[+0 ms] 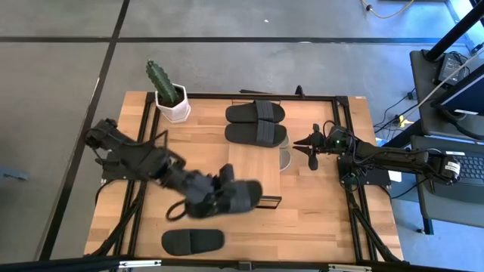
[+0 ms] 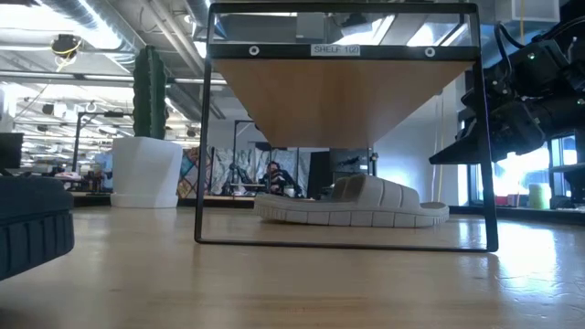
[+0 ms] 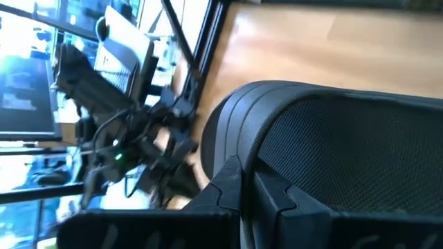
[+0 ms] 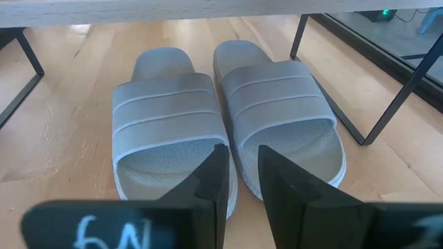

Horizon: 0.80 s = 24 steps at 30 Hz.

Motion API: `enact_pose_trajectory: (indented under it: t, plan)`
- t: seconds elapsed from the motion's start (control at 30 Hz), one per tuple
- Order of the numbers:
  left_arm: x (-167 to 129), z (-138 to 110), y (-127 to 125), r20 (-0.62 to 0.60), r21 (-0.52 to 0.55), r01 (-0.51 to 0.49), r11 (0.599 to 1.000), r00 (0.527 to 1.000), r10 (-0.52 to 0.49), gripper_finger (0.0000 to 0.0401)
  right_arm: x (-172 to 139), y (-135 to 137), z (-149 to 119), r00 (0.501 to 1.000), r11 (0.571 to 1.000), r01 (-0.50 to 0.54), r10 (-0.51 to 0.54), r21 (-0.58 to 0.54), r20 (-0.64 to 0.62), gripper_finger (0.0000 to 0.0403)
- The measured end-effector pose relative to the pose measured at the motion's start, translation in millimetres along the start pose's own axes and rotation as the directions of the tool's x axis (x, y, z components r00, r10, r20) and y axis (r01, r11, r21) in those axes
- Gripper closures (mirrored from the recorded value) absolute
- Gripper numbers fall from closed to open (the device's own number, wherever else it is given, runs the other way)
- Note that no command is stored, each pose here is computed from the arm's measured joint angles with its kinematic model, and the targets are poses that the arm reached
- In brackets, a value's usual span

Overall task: Pick and place slides into the shelf
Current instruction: Put the black slipper on the shelf

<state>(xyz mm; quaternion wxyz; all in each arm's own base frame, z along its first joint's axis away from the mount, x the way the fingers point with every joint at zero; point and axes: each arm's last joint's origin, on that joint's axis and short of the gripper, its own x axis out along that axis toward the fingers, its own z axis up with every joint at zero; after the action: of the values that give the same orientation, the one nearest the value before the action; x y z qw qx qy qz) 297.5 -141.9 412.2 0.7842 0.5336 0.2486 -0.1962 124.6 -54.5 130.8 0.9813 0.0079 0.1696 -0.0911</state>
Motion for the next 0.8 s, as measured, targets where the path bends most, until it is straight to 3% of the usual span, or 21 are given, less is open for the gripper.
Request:
enact_pose_trajectory:
  t: [0.2, 0.4, 0.6, 0.8]
  plan:
    - [18.4, -44.9, 28.7, -0.038, 0.107, 0.027, 0.994, 0.999, -0.023, 0.0399, 0.0, 0.0, 0.0, 1.0, 1.0, 0.0, 0.0, -0.001, 0.0, 0.0323]
    - [27.3, -76.9, 50.1, 0.092, 0.22, 0.039, 0.975, 0.994, -0.061, 0.0399, 0.0, 0.0, -0.3, 1.0, 1.0, 0.0, 0.0, 0.0, -0.004, 0.0323]
    - [60.0, -90.6, 55.5, 0.066, 0.293, 0.043, 0.955, 0.996, -0.066, 0.0399, 0.0, 0.1, -1.1, 1.0, 1.0, -0.001, 0.001, 0.003, -0.011, 0.0323]
    - [85.0, -88.2, 56.4, 0.094, 0.312, 0.012, 0.95, 0.995, -0.044, 0.0399, 0.0, 0.2, -2.1, 1.0, 1.0, -0.002, 0.002, 0.011, -0.021, 0.0323]
